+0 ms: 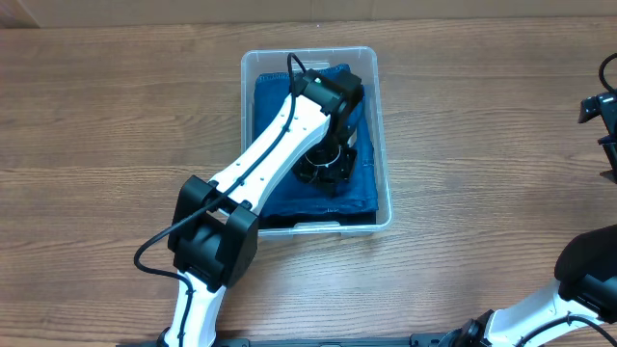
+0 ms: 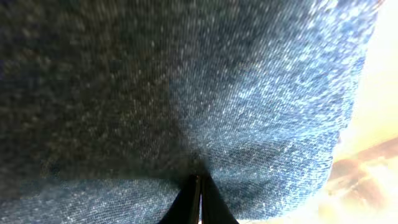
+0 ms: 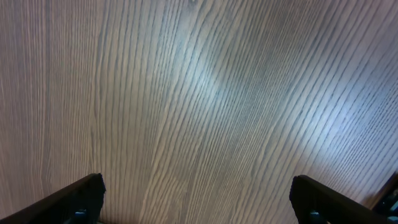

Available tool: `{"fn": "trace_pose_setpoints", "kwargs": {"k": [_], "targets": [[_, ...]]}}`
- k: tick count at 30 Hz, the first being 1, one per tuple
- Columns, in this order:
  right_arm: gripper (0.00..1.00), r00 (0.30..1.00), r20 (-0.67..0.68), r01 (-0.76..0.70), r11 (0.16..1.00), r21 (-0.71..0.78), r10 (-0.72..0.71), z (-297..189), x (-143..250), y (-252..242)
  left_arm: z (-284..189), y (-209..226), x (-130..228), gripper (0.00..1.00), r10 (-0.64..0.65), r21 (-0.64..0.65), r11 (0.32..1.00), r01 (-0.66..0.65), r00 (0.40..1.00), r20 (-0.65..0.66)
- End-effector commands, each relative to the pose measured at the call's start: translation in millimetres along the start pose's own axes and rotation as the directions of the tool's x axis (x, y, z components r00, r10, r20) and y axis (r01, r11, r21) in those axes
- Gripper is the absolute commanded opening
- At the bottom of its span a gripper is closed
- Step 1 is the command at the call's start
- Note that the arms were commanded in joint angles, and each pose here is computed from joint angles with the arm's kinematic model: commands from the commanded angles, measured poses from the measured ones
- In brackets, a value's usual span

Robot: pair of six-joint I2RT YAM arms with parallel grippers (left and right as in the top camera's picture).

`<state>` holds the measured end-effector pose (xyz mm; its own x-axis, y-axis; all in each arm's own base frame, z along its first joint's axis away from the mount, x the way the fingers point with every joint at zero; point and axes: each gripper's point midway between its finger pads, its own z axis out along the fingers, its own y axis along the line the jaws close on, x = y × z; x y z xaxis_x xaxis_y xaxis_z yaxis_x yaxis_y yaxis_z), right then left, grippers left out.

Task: Pack container
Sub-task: 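Press and tuck the blue towel edges into the container with the left gripper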

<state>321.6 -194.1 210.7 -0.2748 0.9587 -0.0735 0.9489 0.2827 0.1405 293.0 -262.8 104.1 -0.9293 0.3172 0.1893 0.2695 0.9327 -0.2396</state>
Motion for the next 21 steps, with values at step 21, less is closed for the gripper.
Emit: {"fn": "trace_pose_setpoints", "kwargs": {"k": [21], "targets": [[1.00, 1.000, 0.015, -0.004, 1.000, -0.015, 0.005, -6.8, 0.3, 0.0, -108.7, 37.1, -164.1, 0.04, -0.020, 0.067, 0.997, -0.030, 0.771, 0.637]]}}
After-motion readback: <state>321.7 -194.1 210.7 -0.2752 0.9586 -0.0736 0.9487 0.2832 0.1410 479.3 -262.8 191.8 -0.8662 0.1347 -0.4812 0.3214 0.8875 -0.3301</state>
